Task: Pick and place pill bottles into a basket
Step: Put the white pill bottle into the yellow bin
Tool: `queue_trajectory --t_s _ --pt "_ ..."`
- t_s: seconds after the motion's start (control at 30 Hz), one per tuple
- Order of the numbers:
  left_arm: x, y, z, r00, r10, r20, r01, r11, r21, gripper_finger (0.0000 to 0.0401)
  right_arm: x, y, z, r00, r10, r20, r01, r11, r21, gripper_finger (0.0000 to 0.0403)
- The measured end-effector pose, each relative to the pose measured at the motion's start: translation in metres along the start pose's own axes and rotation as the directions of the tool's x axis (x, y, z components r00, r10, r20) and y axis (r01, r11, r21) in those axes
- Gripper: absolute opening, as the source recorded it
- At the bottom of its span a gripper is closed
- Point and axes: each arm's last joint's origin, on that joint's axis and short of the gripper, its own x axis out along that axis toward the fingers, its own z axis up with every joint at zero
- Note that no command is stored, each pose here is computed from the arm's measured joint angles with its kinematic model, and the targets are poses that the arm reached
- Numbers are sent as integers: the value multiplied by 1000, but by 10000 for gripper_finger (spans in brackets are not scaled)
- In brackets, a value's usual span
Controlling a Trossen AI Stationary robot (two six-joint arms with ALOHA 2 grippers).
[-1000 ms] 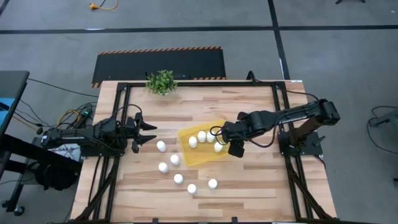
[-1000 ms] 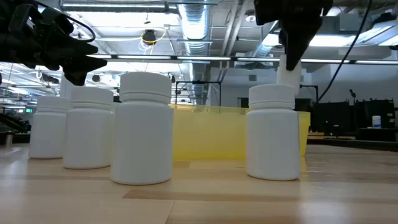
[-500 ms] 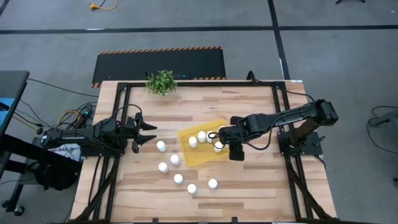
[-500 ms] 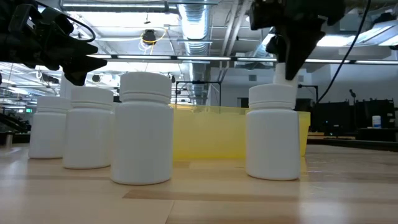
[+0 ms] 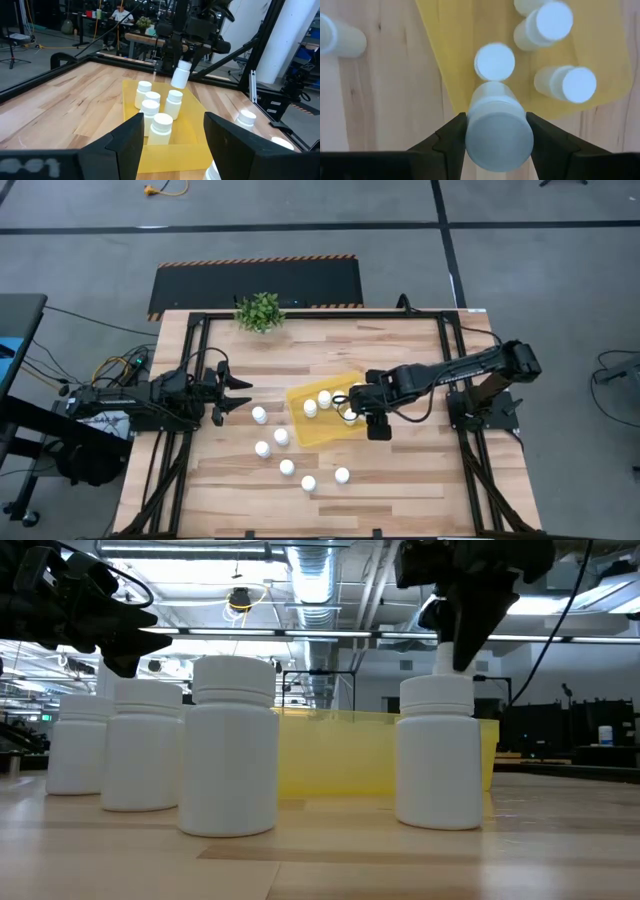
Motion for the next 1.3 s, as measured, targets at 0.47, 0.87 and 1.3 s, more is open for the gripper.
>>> queue_trajectory --t_s 0.47,0.87,1.3 --pt "1 0 -1 1000 2 -13 -2 1000 0 194 26 -6 6 996 2 -85 -6 999 -51 175" --pt "2 1 -3 999 8 -39 -9 1000 0 194 58 -13 13 987 40 -158 -55 994 -92 182" --pt "2 1 -3 999 8 -39 -8 1000 0 194 60 -12 15 989 48 -140 -65 991 -117 220"
